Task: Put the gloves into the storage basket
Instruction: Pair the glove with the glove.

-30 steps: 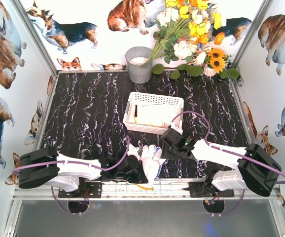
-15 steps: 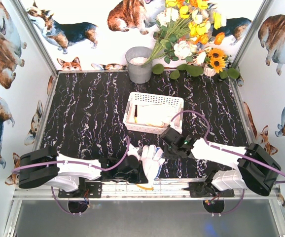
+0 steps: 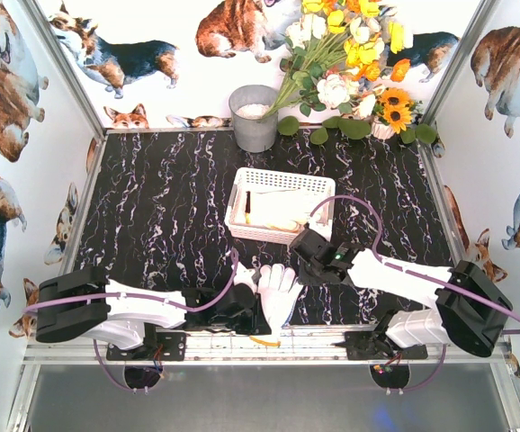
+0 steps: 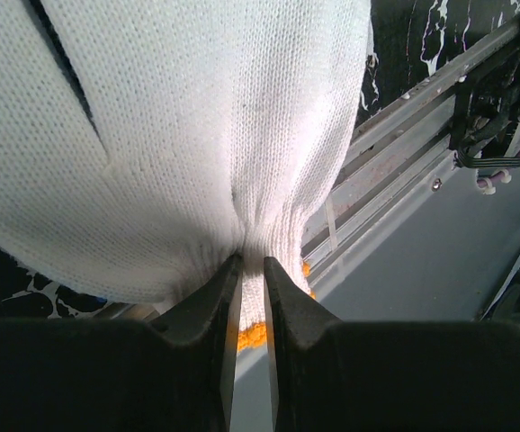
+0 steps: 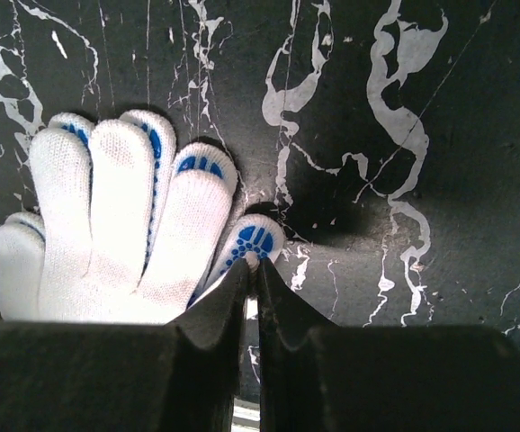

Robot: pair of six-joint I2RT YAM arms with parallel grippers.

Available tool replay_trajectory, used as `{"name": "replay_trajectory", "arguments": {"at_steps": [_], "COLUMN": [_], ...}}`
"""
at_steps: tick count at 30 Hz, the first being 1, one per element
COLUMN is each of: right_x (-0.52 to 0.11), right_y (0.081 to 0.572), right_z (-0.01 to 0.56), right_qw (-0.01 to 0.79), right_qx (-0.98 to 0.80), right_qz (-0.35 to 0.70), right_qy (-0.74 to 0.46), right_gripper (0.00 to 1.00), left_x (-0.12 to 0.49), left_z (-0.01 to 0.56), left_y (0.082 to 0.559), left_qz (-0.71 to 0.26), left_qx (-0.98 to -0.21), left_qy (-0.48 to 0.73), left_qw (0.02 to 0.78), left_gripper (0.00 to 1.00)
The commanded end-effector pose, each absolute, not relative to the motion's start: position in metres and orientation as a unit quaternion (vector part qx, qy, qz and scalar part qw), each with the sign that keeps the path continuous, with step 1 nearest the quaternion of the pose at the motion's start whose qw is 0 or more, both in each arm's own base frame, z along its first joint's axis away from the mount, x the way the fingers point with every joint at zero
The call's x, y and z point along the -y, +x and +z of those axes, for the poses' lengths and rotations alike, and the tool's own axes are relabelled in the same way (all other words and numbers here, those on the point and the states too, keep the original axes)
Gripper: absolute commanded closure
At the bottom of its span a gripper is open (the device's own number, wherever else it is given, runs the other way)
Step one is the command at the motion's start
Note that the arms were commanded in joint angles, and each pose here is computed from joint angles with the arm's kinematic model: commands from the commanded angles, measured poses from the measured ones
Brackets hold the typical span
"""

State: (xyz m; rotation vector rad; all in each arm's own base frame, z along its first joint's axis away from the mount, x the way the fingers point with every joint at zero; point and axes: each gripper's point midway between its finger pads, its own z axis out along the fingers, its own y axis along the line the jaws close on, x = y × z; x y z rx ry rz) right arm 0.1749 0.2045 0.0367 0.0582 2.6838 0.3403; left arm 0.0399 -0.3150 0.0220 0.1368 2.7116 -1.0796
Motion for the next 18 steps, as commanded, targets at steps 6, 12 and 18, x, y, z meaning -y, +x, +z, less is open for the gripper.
{"name": "replay_trajectory", "arguments": {"at_steps": [6,12,18], "right_x": [-0.21,-0.205,-0.206], "right_y": [0.203,0.202,0.194], "right_z": [0.053,0.07,0.085], "right_qw": [0.283,0.298,0.306], "right_qx": [-0.951,-0.946,-0.936], "right_qz": [0.125,0.128,0.172], "right_qy": [0.014,0.011,0.032], "right_gripper": [0.88,0.62,0.57], "left_x": [0.304,0.315,0.302], "left_z": [0.006,0.031,0.062], "left_y": [0.03,0.04,0.058], "left_qz": [-0.318,-0.332,-0.32], "left_qx": [-0.94,-0.93,-0.924], "left_qy": [0.073,0.084,0.081], "left_qw": [0.099,0.136,0.191], "left_gripper": [0.88,0.7,0.58]}}
